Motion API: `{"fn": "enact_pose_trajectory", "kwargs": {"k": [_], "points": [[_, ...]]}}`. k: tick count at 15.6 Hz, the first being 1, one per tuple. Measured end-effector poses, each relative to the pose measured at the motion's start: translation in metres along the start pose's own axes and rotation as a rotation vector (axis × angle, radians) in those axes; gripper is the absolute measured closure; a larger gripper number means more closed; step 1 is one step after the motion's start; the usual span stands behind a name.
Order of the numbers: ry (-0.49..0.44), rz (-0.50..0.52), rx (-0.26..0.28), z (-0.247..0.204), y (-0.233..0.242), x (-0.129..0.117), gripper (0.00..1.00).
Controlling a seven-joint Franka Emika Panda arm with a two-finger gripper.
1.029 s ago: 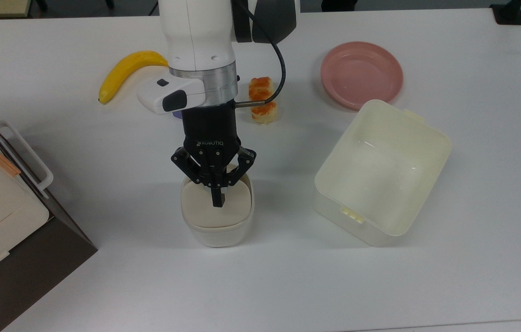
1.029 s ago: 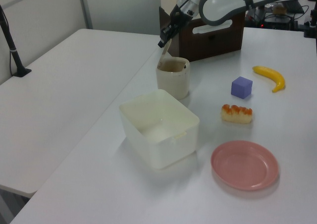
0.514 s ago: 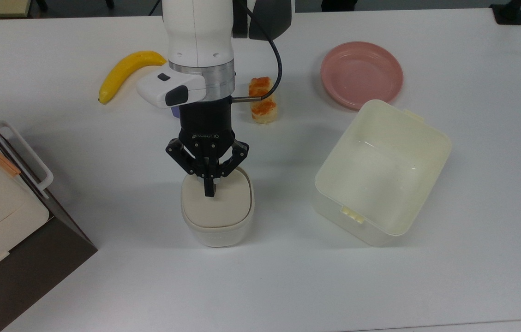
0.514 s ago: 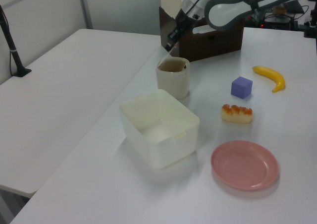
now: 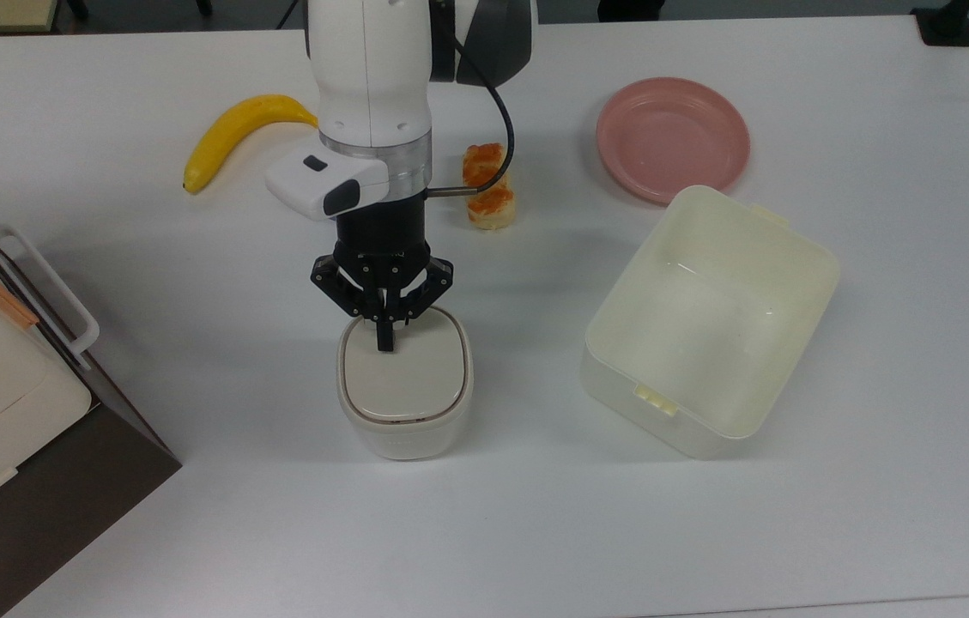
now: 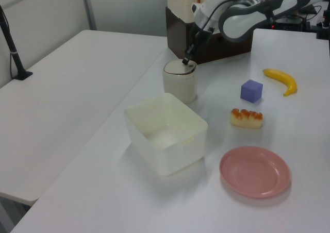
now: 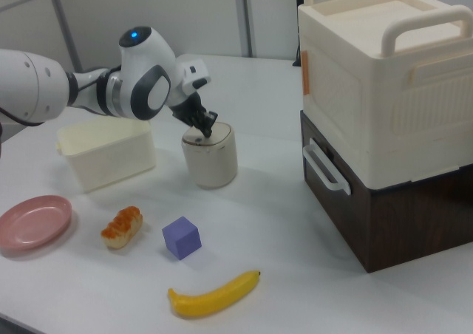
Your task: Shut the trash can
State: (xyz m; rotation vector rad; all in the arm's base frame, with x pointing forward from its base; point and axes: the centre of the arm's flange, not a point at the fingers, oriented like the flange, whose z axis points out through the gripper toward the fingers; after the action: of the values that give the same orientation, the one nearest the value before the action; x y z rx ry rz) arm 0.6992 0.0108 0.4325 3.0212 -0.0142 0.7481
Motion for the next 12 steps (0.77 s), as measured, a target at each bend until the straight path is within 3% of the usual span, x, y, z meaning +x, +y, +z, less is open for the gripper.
{"fn": "enact_pose_trajectory", "kwargs": {"k": [7,12], "points": [[-0.014,-0.066,-0.027,-0.001,-0.001,-0.011,0.99],[0.007,-0.027,-0.025,-0.019,0.007,-0.004,0.99]]}}
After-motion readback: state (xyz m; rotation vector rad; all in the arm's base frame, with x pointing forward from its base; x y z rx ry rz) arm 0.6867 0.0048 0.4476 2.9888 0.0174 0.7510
